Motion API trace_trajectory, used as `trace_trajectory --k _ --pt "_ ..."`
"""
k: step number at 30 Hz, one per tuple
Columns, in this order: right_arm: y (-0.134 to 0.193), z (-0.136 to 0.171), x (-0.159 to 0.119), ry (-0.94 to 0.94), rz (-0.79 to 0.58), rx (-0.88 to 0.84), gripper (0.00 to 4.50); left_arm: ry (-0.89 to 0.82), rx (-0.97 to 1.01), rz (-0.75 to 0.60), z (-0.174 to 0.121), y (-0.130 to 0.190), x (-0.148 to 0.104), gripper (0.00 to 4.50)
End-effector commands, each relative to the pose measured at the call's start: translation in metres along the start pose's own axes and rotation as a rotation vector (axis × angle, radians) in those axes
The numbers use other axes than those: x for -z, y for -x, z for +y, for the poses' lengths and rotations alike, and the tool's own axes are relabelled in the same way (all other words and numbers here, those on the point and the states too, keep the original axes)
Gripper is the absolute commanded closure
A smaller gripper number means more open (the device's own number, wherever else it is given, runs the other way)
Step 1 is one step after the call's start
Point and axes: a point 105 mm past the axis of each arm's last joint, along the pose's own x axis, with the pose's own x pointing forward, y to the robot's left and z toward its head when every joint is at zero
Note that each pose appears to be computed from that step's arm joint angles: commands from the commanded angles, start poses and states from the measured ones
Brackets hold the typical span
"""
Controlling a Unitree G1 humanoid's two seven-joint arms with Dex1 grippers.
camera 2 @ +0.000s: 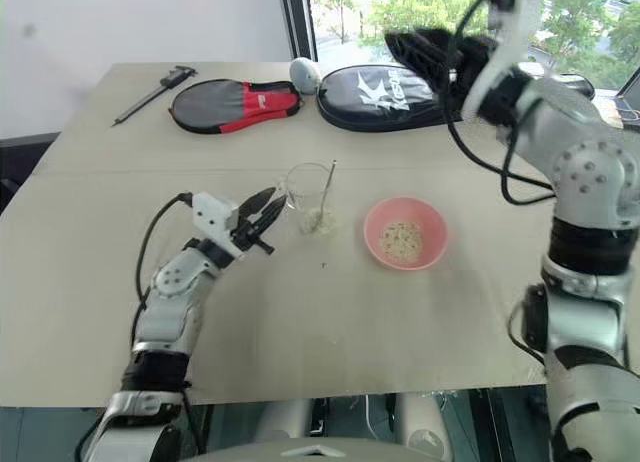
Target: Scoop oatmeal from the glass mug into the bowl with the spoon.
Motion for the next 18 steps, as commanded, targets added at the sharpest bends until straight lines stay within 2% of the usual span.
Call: trace_trajectory --k 1,5,8,9,10,11,12,13,15,18 --pt "0.03 -0.015 0.028 0.119 0.035 0.06 1.7 -0.015 0.006 -0.012 0.002 0.03 -0.025 3.36" --pt "0.072 -0.029 0.064 0.115 0.1 0.115 1.7 0.044 -0.025 0.058 0.007 0.059 -0.02 3.36" --pt "0.099 -0.024 0.086 0.094 0.154 0.071 1.7 0.09 -0.04 0.094 0.007 0.074 -0.014 3.36" --pt "0.114 -0.021 0.104 0.046 0.194 0.07 1.7 0.094 -0.047 0.129 0.005 0.082 -0.007 2.86" --pt "0.126 -0.018 0.118 0.027 0.222 0.08 1.17 0.098 -0.048 0.158 0.002 0.088 -0.001 2.58" --pt "0.138 -0.015 0.136 0.039 0.272 0.086 0.92 0.098 -0.047 0.188 -0.002 0.093 0.004 2.16" --pt "0.149 -0.01 0.153 0.054 0.321 0.081 0.36 0.088 -0.043 0.218 -0.006 0.097 0.01 1.62" --pt "0.157 -0.006 0.165 0.064 0.355 0.076 0.01 0.084 -0.043 0.237 -0.009 0.099 0.013 1.21" --pt "0.172 -0.002 0.185 0.067 0.393 0.08 0.0 0.091 -0.054 0.28 -0.015 0.106 0.022 0.15" --pt "0.18 0.002 0.19 0.036 0.365 0.082 0.0 0.112 -0.054 0.324 -0.025 0.112 0.031 0.07"
